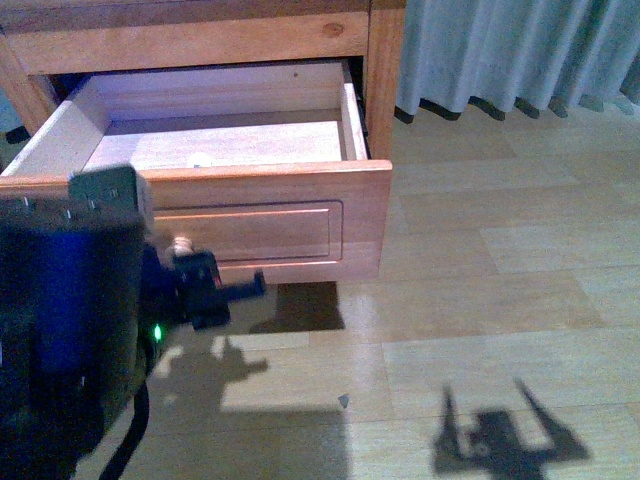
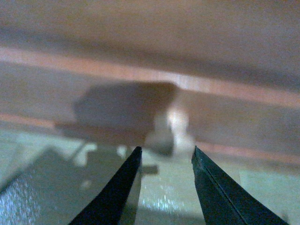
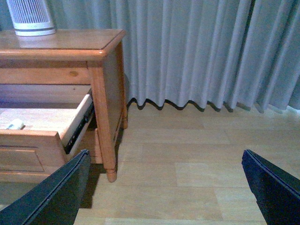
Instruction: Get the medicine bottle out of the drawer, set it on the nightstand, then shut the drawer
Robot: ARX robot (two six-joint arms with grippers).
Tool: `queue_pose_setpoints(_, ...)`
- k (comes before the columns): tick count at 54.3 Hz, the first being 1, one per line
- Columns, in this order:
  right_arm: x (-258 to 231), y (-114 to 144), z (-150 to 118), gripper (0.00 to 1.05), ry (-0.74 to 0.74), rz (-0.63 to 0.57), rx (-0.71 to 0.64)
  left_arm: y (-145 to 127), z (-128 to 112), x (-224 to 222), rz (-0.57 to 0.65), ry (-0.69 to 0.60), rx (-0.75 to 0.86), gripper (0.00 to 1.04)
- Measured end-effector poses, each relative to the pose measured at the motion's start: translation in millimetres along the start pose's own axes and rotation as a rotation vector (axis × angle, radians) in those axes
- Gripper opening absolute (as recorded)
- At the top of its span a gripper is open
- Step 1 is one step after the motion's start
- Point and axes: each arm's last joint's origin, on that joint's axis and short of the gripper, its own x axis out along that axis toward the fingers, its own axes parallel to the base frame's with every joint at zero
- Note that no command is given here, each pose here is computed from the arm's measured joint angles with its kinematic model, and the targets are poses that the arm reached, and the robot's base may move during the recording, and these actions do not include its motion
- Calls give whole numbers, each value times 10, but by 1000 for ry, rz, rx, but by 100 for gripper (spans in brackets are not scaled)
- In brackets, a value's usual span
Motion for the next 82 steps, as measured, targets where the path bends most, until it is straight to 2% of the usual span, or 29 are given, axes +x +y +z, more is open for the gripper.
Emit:
queue_pose_setpoints(5,0,0,0,98,0,0,0,56,-182,-105,-1,75,23,53)
queue_pose_setpoints(8,0,0,0,98,0,0,0,86,-198,-119,4,85,24,62)
queue_pose_setpoints(21,0,0,0,98,0,0,0,232,119,-215,19,36,-1,99)
queue_pose_setpoints(28,0,0,0,98,0,0,0,316,380,-399,-5,8,3,98)
queue_pose_setpoints(33,0,0,0,98,0,0,0,393,661,-598,-36,-25,19,98)
queue_pose_setpoints(44,0,0,0,98,0,0,0,503,1361,-1331,-184,-131,43,98)
queue_pose_setpoints(52,0,0,0,98,0,0,0,444,1637,-1933,-313,-225,79,98)
queue_pose_setpoints(54,0,0,0,98,0,0,0,428,1660,-2056,-298,-279,96,96)
queue_pose_setpoints(57,0,0,0,98,0,0,0,427,1650,-2280,-189,-433,113,85)
queue_pose_setpoints(62,0,0,0,98,0,0,0,577,1502,-2450,-59,-534,95,68)
queue_pose_setpoints(71,0,0,0,98,0,0,0,746,1166,-2328,-43,-498,125,37)
queue_pose_setpoints(81,0,0,0,98,0,0,0,872,981,-2300,-31,-510,124,4)
queue_pose_setpoints(82,0,0,0,98,0,0,0,880,963,-2295,-33,-508,123,3)
